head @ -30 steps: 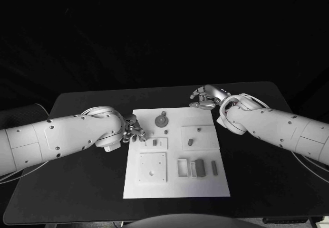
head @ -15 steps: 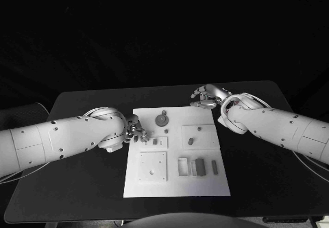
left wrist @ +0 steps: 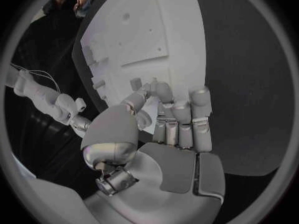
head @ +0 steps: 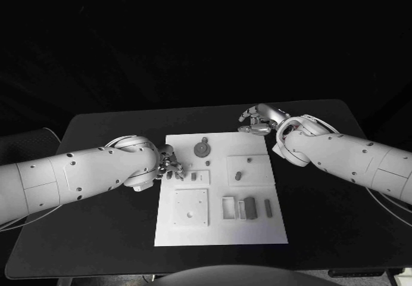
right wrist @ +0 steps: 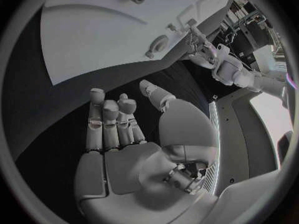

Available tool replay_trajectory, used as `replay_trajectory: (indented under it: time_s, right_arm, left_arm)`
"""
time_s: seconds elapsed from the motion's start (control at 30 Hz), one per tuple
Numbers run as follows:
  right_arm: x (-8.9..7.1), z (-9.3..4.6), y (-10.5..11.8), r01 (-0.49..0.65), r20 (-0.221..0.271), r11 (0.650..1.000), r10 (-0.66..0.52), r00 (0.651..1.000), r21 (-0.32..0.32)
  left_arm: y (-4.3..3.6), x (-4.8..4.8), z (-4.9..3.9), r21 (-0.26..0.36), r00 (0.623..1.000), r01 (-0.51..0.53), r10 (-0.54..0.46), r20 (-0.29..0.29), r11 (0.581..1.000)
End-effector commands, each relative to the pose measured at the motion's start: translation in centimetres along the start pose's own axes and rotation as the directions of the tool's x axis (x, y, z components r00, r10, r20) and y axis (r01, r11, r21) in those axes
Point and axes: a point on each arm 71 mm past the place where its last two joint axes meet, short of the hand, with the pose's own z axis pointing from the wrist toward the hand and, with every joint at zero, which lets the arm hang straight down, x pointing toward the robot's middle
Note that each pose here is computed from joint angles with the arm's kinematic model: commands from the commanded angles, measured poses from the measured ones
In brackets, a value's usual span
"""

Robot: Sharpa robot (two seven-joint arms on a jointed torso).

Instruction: Assemble the parts on the task board

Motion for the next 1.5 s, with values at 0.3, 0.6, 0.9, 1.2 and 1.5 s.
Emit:
replay_trajectory:
  time_s: [0.3, 0.6, 0.9, 1.2, 1.5]
  right_arm:
    - [0.13, -0.02, 0.13, 0.002, -0.013, 1.0, -0.002, 1.0, -0.007]
    - [0.14, -0.02, 0.13, 0.001, -0.013, 1.0, -0.002, 1.0, -0.007]
    - [0.11, -0.02, 0.09, 0.002, -0.012, 1.0, -0.002, 1.0, -0.006]
    - [0.15, -0.01, 0.16, 0.001, -0.013, 1.0, -0.001, 1.0, -0.008]
    - [0.14, -0.02, 0.15, 0.001, -0.013, 1.0, -0.001, 1.0, -0.007]
  left_arm:
    - [-0.18, 0.15, 0.08, 0.003, 1.0, -0.025, 0.025, -0.003, 1.0]
    - [-0.44, 0.29, 0.05, 0.012, 1.0, -0.025, 0.025, -0.005, 1.0]
    - [-0.57, 0.43, 0.01, 0.016, 0.999, -0.031, 0.031, -0.014, 0.999]
    - [-0.55, 0.47, 0.0, 0.015, 0.999, -0.04, 0.04, -0.016, 0.999]
    - [-0.44, 0.39, 0.04, 0.011, 0.999, -0.039, 0.04, -0.012, 0.999]
